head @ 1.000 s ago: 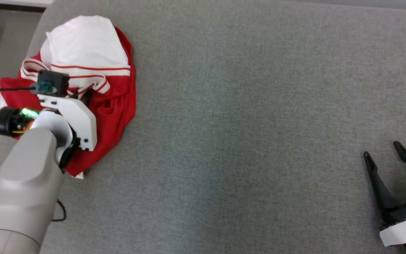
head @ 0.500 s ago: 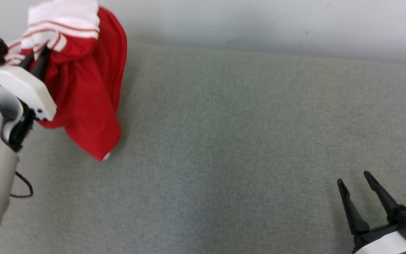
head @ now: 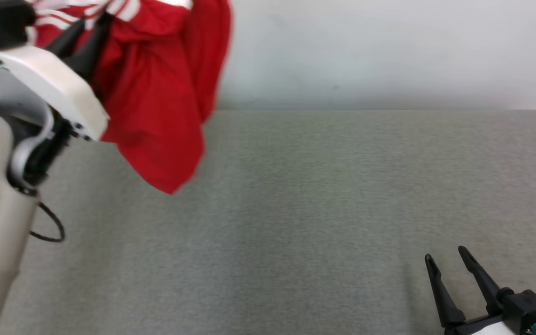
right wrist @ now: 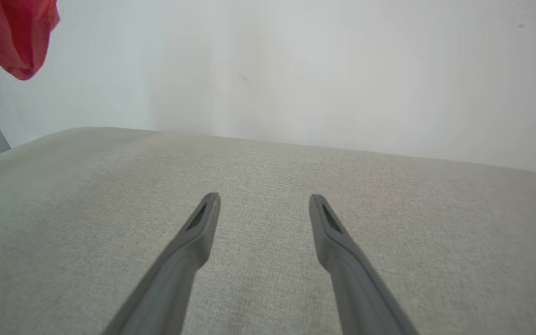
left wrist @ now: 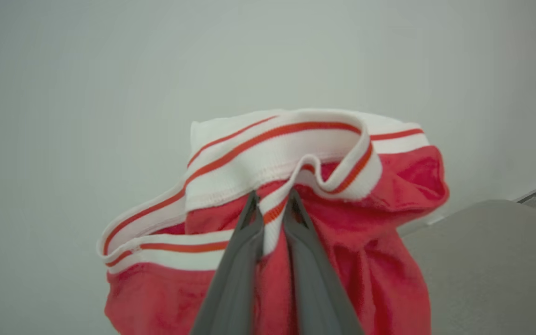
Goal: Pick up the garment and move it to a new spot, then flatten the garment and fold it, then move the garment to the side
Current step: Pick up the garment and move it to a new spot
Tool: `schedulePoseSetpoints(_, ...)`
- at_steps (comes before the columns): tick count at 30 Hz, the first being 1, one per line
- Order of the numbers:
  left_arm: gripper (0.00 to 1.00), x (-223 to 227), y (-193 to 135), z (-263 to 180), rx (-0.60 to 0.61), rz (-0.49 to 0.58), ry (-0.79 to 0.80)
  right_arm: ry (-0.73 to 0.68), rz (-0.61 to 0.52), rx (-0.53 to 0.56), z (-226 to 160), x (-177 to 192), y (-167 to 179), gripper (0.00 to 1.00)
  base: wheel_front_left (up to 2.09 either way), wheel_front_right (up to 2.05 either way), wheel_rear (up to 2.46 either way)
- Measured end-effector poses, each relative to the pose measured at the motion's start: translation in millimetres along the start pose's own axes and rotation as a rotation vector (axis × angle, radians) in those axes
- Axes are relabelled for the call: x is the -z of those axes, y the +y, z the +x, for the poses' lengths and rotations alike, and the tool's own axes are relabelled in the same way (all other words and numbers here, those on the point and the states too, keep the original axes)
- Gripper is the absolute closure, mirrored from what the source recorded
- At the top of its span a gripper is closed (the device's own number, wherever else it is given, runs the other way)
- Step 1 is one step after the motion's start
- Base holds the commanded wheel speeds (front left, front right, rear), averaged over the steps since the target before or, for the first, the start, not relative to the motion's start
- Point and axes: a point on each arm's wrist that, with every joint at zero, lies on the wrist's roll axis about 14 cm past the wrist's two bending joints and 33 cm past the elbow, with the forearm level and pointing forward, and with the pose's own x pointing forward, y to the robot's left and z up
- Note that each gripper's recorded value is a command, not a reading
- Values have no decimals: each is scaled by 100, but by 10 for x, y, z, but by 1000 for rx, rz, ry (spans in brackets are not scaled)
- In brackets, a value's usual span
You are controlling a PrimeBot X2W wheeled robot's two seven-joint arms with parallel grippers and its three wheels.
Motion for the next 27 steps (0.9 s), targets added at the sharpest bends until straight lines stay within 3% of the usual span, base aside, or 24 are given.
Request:
schedulePoseSetpoints(9, 100, -26, -1521, 15, 357, -107, -22, -39, 13, 140, -330, -110, -323, 0, 0, 0, 0)
schedulePoseSetpoints(18, 100, 803, -2978, -264, 682, -183, 191, -54, 28, 286, -667, -138, -634, 0, 0, 0, 0)
schedulePoseSetpoints(22, 100, 1233, -3406, -392, 754, -181, 284, -53, 33, 347, -810, -127, -765, 0, 0, 0, 0)
schedulePoseSetpoints(27, 100, 1716, -3714, -556, 807, -178, 394, -41, 35, 394, -924, -92, -862, 0, 0, 0, 0)
